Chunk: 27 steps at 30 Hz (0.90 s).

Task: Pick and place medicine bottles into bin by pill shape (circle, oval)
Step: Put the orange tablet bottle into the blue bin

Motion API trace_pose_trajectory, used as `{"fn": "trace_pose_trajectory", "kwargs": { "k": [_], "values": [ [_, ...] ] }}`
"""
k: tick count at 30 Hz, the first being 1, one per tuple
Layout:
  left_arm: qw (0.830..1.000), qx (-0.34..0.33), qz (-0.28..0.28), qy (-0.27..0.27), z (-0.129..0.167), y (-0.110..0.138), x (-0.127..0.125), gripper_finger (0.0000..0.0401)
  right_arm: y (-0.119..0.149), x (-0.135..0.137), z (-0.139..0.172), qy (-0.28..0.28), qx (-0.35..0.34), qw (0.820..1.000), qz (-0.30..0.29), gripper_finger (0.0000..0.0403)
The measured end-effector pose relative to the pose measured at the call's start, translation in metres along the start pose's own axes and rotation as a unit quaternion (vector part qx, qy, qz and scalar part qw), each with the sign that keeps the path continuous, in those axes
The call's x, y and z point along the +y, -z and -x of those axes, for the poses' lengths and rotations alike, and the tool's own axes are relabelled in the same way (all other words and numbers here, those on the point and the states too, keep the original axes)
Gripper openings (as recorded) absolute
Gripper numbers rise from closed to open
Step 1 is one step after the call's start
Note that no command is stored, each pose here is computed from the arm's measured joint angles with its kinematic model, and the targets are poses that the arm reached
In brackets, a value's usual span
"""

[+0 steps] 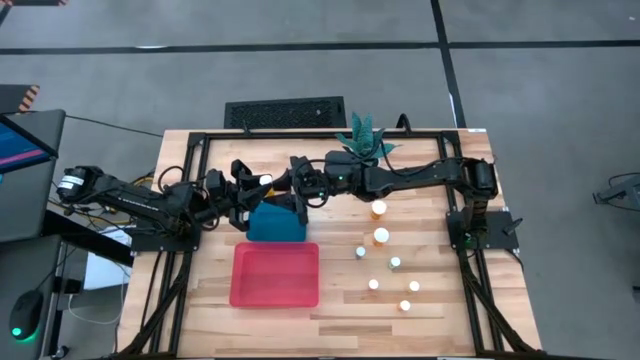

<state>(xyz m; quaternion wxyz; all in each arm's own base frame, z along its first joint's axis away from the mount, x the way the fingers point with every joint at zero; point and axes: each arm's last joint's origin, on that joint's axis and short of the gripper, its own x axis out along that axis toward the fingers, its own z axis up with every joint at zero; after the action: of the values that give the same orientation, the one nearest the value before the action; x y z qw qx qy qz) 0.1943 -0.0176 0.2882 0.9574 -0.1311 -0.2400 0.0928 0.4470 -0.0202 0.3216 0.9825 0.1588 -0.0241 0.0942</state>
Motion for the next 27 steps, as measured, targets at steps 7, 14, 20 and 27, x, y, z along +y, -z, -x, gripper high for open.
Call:
{"fn": "trace_pose_trajectory", "kwargs": {
  "k": [7,14,20,27],
  "values": [
    [1.000,0.000,0.004,0.000,0.0000,0.0000,0.0000,0.0112,0.0004,-0.0001,0.0000,0.000,0.002,1.000,-0.001,0.0140],
    [1.000,0.001,0.011,-0.003,0.0000,0.0002,0.0002,0.0112,0.0005,-0.0002,0.0000,0.001,0.003,1.000,-0.001,0.0103],
    [0.999,0.011,0.032,-0.005,0.0001,0.0022,0.0006,0.0129,0.0012,-0.0004,0.0001,0.001,0.006,1.000,-0.001,0.0103],
    [0.999,0.016,0.038,0.002,0.0001,0.0032,0.0002,0.0185,0.0010,0.0000,0.0000,0.000,0.004,1.000,-0.001,0.0106]
  ]
}}
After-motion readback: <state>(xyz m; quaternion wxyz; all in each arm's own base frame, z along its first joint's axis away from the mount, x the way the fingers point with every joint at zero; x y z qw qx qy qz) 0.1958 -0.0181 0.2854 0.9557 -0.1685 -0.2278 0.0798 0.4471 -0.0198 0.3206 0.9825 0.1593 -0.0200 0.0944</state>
